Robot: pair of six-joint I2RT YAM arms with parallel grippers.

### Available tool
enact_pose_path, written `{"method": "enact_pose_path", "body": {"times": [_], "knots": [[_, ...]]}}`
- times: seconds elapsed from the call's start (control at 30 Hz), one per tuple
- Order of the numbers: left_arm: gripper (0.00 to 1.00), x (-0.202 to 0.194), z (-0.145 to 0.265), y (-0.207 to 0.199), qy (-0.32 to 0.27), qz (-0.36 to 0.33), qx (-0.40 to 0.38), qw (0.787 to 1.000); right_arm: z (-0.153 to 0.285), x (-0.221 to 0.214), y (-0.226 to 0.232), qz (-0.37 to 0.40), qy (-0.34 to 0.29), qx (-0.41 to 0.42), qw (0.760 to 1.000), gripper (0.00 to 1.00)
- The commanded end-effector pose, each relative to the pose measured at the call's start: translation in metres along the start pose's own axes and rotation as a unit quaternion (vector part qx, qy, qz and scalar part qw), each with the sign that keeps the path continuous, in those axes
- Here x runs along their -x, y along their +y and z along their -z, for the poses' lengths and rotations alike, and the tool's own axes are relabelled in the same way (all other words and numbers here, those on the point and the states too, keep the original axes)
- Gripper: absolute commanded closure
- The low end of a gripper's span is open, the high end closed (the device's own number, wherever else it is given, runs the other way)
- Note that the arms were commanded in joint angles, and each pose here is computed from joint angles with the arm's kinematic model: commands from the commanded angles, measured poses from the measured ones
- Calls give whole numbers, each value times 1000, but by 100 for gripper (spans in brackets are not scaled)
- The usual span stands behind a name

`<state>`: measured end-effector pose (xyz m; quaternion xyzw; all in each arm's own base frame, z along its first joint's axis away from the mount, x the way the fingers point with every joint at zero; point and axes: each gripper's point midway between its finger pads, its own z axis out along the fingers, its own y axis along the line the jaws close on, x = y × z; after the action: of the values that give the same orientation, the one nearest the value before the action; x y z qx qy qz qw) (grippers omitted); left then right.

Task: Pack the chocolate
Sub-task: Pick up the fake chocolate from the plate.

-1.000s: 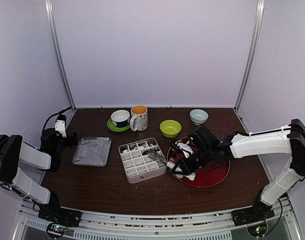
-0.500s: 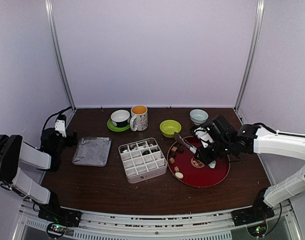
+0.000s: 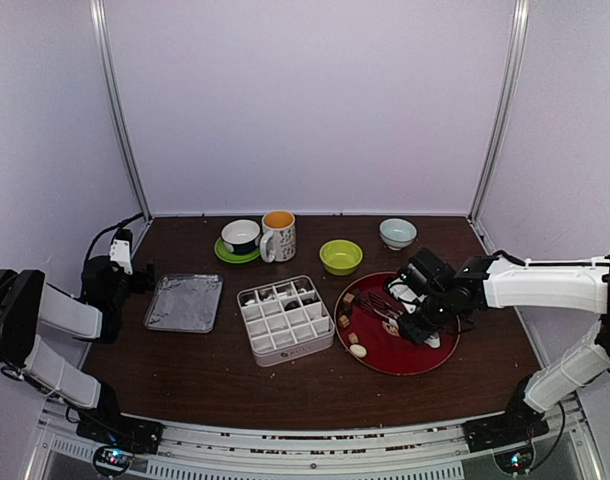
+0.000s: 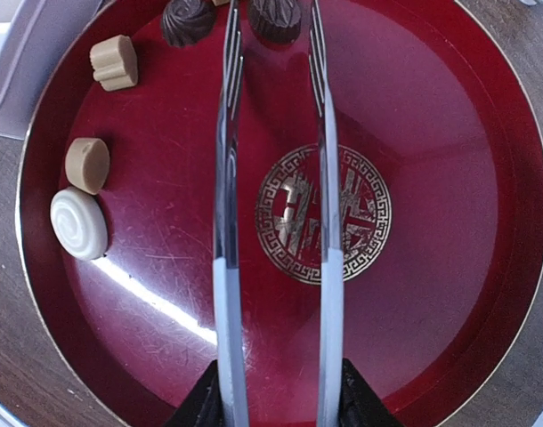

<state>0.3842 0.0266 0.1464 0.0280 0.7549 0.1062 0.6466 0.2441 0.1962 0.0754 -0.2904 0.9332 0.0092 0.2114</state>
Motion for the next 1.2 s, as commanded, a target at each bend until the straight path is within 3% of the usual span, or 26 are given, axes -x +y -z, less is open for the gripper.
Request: {"method": "enact_pose_path", "body": {"times": [0.0,0.47,0.57,0.67,1.0,1.17], "knots": [[2,19,-4,5,-30,8,5,1000,-4,4,-2,-12,0,8,1000,61],[2,18,-4,5,-29,7,5,1000,-19,32,-6,-19,10,27,999,59],[2,18,-4,5,-29,7,5,1000,-22,36,-5,-19,13,34,999,63],[2,18,-4,5,-29,7,5,1000,-19,37,-5,-19,13,38,999,73],[2,18,-4,5,-29,7,5,1000,28,47,-9,-23,-39,41,998,79],[2,18,-4,5,-29,8,6,1000,60,70,35,20,-97,101,990,79]]}}
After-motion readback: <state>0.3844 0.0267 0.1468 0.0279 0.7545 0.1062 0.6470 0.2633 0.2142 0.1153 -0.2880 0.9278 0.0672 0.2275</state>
